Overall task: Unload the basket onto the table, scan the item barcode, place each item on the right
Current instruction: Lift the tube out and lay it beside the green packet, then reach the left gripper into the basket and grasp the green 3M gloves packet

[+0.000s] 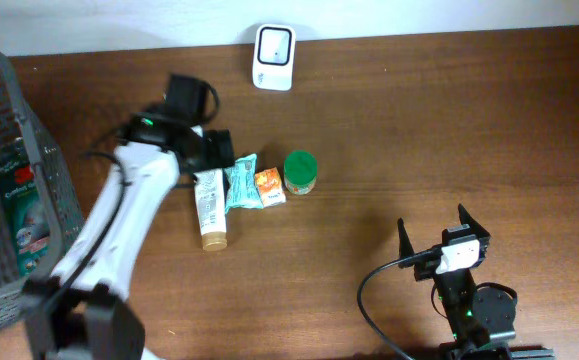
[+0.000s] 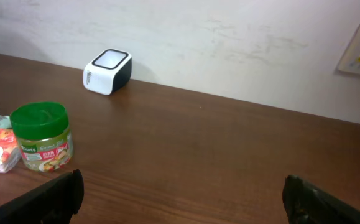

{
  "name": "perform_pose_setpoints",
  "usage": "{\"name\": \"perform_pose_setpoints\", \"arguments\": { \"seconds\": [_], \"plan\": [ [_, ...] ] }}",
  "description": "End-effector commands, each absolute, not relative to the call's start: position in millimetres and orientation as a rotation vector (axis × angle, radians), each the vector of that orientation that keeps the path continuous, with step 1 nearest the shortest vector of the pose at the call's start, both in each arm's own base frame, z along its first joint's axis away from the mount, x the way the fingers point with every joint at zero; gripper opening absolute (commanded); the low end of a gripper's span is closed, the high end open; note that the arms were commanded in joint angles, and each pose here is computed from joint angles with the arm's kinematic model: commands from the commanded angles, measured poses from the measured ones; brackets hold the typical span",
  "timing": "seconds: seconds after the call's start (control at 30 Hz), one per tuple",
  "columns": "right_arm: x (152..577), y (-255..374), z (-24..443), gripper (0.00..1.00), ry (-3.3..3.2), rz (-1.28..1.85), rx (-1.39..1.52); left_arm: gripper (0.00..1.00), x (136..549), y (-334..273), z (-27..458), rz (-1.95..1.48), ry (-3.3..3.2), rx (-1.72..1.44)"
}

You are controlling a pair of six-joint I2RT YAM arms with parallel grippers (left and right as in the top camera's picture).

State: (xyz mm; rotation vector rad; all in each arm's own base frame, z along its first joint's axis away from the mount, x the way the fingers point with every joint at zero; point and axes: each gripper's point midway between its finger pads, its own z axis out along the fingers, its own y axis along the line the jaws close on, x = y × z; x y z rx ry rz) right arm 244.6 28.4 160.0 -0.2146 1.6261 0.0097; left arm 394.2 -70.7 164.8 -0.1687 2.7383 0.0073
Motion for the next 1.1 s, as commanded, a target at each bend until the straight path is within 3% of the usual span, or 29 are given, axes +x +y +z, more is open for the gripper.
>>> {"name": "perform_pose_setpoints", "arguments": {
  "seconds": [0.0, 0.17, 0.37, 0.5, 0.7, 1.07],
  "plan": [
    [244.5, 27.8, 157.6, 0.98, 1.629, 0.021, -0.202, 0.99, 395.9, -46.8, 295.4, -0.059, 2.477, -0.133],
    [244.5, 27.8, 157.6, 0.98, 1.629, 0.021, -0.202, 0.99, 366.8, 40.3, 387.0, 0.018, 2.313, -0.392],
    [244.6, 27.8, 157.7, 0.98, 1.629, 0.021, -0.202, 0.99, 332.1, 156.0, 394.9, 0.066, 2.211, -0.775],
    [244.5, 27.8, 157.6, 0.98, 1.629, 0.021, -0.202, 1.0, 311.9, 218.0, 364.6, 0.042, 2.231, -0.976],
    [244.5, 27.8, 157.6, 0.98, 1.629, 0.021, -0.202, 1.0, 305.7, 267.8, 277.9, -0.021, 2.343, -1.052],
    [244.5, 27.8, 157.6, 0.98, 1.629, 0.021, -0.202, 0.98, 324.7, 297.3, 136.0, 0.004, 2.616, -0.678]
  ]
}}
